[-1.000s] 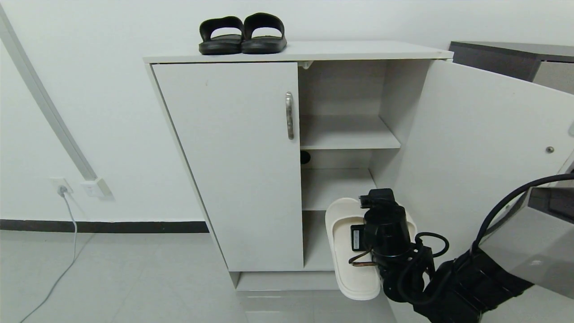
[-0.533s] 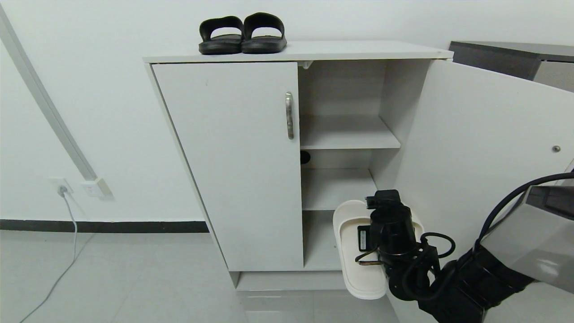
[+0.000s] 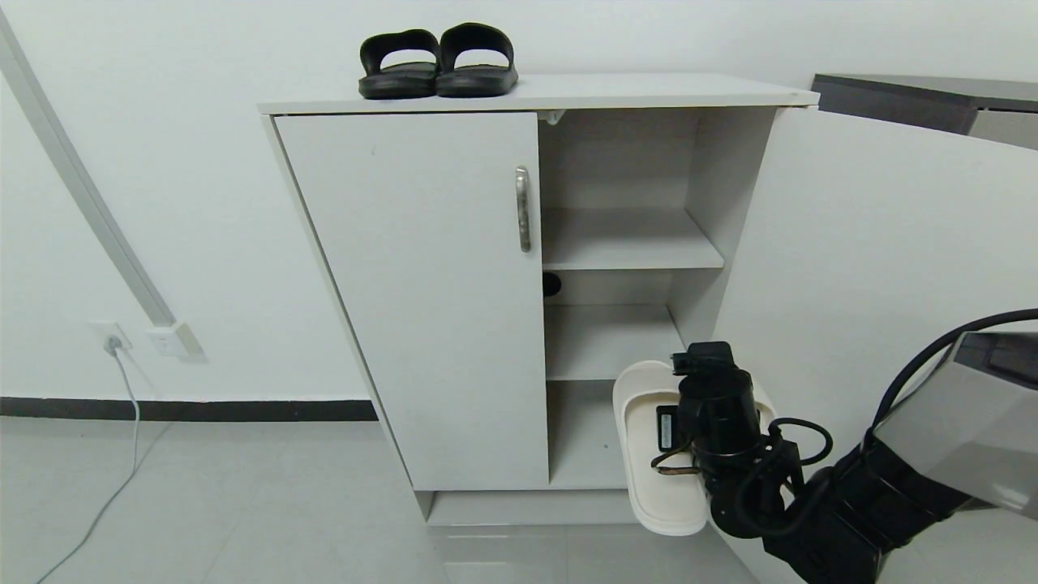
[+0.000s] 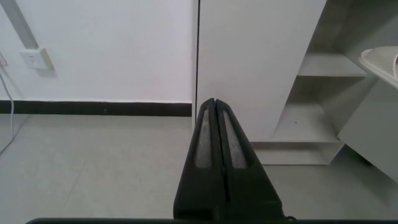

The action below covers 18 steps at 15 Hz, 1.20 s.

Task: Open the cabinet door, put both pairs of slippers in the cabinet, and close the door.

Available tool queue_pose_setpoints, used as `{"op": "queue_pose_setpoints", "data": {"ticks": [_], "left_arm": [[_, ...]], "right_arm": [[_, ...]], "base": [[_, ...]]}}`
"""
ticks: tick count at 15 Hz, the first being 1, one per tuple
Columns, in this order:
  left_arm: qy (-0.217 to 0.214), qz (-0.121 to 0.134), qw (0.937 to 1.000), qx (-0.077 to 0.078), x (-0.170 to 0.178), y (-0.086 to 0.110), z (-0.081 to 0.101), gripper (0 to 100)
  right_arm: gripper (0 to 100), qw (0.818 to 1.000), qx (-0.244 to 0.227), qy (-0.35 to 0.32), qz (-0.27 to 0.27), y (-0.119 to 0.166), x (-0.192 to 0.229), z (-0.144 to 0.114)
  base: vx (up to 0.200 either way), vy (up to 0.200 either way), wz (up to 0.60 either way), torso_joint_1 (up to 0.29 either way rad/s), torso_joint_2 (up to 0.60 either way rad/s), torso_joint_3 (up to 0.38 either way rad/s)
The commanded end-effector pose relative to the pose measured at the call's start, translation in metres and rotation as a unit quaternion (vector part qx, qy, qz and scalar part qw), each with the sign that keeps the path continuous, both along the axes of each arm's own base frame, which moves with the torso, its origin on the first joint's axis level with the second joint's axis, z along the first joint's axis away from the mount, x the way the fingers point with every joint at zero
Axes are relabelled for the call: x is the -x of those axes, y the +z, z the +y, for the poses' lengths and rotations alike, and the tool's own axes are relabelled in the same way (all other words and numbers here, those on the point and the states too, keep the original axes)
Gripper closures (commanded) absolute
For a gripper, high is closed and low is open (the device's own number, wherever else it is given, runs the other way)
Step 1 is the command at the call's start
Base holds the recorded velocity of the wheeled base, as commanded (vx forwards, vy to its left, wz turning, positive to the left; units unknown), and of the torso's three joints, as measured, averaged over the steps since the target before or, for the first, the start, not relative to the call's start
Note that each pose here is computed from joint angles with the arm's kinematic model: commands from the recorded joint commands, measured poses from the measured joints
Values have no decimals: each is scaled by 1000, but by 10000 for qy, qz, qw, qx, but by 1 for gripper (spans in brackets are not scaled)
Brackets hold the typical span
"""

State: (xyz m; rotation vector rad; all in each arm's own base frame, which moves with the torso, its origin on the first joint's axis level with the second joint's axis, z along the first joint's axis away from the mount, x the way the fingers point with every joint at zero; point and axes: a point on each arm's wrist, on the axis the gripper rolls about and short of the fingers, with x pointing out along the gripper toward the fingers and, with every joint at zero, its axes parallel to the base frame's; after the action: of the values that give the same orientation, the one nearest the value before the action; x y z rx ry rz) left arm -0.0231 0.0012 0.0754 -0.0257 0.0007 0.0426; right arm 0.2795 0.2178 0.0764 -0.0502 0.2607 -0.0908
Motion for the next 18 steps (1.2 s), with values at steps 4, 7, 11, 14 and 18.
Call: {"op": "queue_pose_setpoints", "data": {"ticks": [4, 7, 11, 14, 18], "left_arm": [[2, 9, 10000, 9, 0, 0, 0, 100], [17, 9, 10000, -6, 0, 0, 0, 100], [10, 10, 10000, -14, 0, 0, 0, 100], [10, 10, 10000, -14, 0, 0, 0, 100], [25, 10, 10000, -14, 0, 0, 0, 100]], "right_arm": [[100, 10000, 1, 13, 7, 0, 1, 0], [100, 9990, -120, 427, -5, 3, 9, 13], [100, 9956, -237, 910, -52, -1, 2, 39], [100, 9953, -239, 940, -44, -12, -11, 50], [100, 9953, -224, 945, -13, -16, -11, 51]], "base": [[0, 0, 0, 0, 0, 0], [0, 0, 0, 0, 0, 0], [0, 0, 0, 0, 0, 0], [0, 0, 0, 0, 0, 0], [0, 0, 0, 0, 0, 0]]}}
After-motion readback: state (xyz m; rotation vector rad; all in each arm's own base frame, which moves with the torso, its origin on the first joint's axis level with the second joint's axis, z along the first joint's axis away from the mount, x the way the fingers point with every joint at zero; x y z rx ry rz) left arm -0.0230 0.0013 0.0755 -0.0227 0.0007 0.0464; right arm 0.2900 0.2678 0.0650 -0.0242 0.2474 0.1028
